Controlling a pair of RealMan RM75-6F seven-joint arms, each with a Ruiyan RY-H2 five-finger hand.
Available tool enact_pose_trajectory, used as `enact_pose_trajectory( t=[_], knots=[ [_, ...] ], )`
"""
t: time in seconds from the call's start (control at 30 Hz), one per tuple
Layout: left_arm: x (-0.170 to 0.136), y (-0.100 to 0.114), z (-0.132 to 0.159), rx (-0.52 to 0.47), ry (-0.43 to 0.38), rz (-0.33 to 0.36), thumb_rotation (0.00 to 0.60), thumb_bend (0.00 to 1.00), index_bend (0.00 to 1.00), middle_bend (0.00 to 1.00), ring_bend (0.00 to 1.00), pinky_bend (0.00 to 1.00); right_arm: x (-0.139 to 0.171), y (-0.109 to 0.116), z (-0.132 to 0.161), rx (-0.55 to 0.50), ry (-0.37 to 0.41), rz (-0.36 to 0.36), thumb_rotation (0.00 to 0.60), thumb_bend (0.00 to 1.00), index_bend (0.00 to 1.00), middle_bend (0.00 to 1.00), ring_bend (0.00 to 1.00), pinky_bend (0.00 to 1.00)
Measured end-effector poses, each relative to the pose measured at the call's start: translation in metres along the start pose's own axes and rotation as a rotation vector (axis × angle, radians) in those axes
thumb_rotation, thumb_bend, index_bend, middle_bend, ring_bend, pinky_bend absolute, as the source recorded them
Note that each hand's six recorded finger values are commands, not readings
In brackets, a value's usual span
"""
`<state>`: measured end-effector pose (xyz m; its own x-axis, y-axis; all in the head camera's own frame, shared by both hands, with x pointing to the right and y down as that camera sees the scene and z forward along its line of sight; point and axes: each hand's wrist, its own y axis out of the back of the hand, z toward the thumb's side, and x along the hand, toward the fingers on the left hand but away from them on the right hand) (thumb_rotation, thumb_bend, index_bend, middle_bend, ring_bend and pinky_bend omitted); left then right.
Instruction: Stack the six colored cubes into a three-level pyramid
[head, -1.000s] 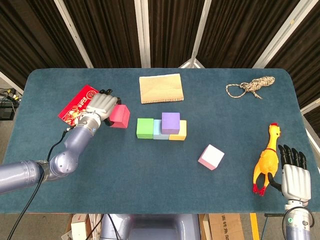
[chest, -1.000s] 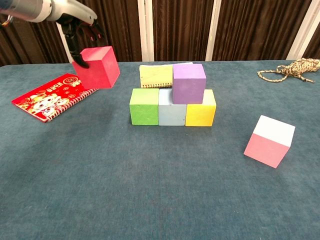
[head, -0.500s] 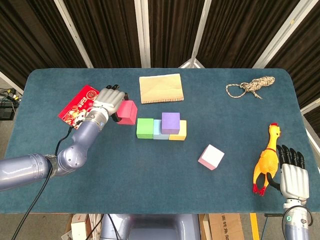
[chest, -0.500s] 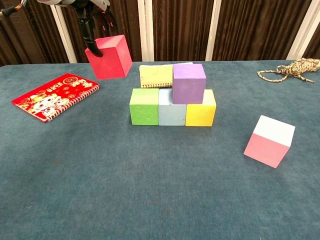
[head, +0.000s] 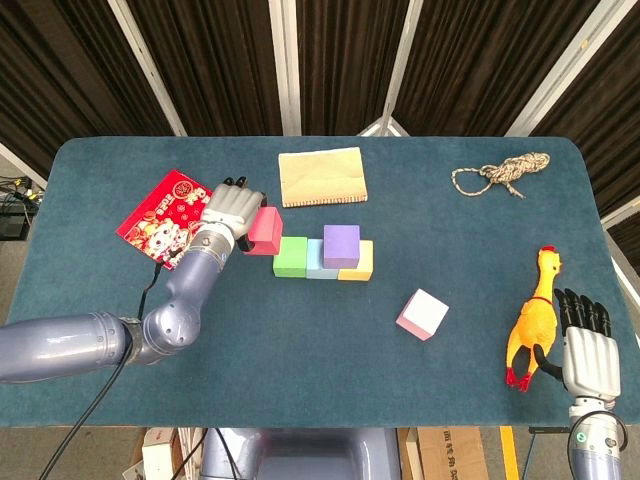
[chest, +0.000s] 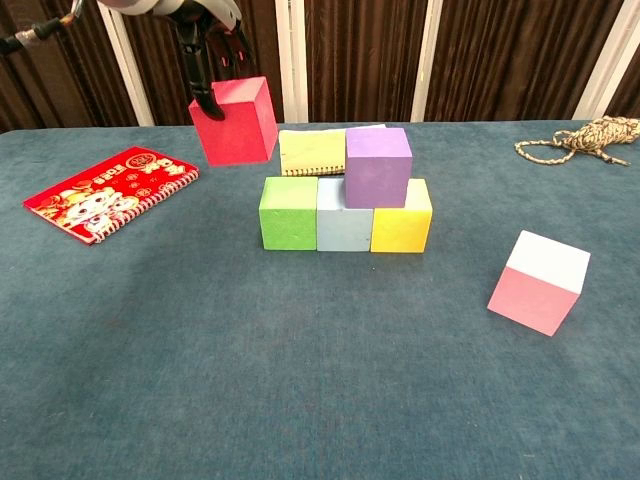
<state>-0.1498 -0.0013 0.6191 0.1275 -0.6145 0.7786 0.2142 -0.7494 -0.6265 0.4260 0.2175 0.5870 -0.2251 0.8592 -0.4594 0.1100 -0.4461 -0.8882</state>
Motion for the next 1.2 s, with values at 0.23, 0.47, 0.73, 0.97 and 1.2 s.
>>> enact_pose_trajectory(
  t=[0.23,0.47,0.73,0.97,1.2],
  knots=[
    [0.005,-0.012,0.014,0.022,0.006,-0.022,0.600,0.32,0.26,0.28,0.05,0.09,-0.001,0.001,-0.002,-0.007,-0.002,0.001,0.600,0.34,0.08,0.09,0.00,0.00],
    [0.011,-0.011,0.027,0.029,0.006,0.003,0.600,0.32,0.29,0.29,0.05,0.09,-0.002,0.001,-0.003,-0.012,-0.006,0.000,0.600,0.34,0.08,0.09,0.00,0.00],
    [0.013,-0.010,0.039,0.027,-0.009,0.036,0.600,0.32,0.30,0.31,0.05,0.09,-0.002,0.003,-0.007,-0.019,-0.013,-0.004,0.600,0.34,0.08,0.09,0.00,0.00],
    [0.012,-0.013,0.051,0.021,-0.020,0.029,0.600,0.32,0.30,0.31,0.05,0.09,-0.002,0.005,-0.007,-0.024,-0.014,-0.005,0.600,0.34,0.08,0.09,0.00,0.00],
    [0.012,-0.015,0.055,-0.004,-0.018,0.026,0.600,0.32,0.30,0.31,0.05,0.09,-0.003,0.006,-0.009,-0.026,-0.013,-0.005,0.600,0.34,0.08,0.09,0.00,0.00]
  ],
)
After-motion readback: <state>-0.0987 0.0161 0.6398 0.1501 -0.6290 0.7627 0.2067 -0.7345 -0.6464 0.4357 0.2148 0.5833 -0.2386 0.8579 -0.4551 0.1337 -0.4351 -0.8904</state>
